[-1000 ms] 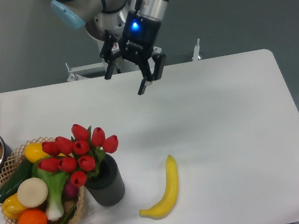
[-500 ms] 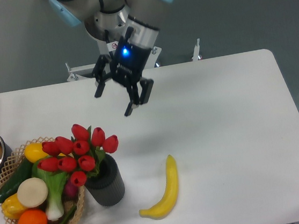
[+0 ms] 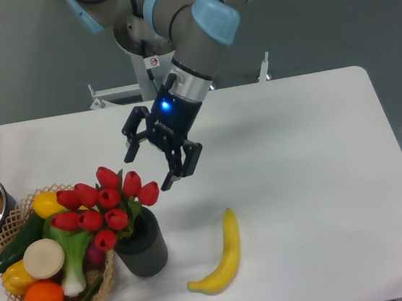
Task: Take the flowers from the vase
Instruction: 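Lower the gripper around the tulip stems above the vase rim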
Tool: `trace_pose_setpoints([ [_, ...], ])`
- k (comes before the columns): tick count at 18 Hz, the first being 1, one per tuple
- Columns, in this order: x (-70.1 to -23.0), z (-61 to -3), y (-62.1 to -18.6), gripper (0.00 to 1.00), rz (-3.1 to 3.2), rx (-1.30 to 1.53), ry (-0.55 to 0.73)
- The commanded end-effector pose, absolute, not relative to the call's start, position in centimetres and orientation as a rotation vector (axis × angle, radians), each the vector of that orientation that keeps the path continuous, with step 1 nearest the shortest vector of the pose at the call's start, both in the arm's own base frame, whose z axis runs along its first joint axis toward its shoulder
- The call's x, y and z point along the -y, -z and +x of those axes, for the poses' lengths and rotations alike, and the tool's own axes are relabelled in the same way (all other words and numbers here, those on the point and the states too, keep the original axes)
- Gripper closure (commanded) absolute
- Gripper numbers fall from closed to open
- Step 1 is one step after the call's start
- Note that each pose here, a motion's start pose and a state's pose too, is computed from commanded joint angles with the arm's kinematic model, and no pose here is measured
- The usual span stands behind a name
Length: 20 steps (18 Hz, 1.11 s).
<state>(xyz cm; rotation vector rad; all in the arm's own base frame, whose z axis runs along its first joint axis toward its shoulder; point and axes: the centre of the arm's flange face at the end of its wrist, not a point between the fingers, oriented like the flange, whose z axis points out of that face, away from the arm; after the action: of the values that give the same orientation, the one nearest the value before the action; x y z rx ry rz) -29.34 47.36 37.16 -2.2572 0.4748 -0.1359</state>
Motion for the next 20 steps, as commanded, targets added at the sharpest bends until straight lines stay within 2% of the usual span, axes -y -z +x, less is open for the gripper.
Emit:
trace_pose_setpoints([
  [10, -50.0, -29.6, -36.0, 0.0, -2.249, -0.476, 0.196],
  [20, -51.8, -27.8, -34.7, 0.0, -2.185, -0.439, 0.331],
])
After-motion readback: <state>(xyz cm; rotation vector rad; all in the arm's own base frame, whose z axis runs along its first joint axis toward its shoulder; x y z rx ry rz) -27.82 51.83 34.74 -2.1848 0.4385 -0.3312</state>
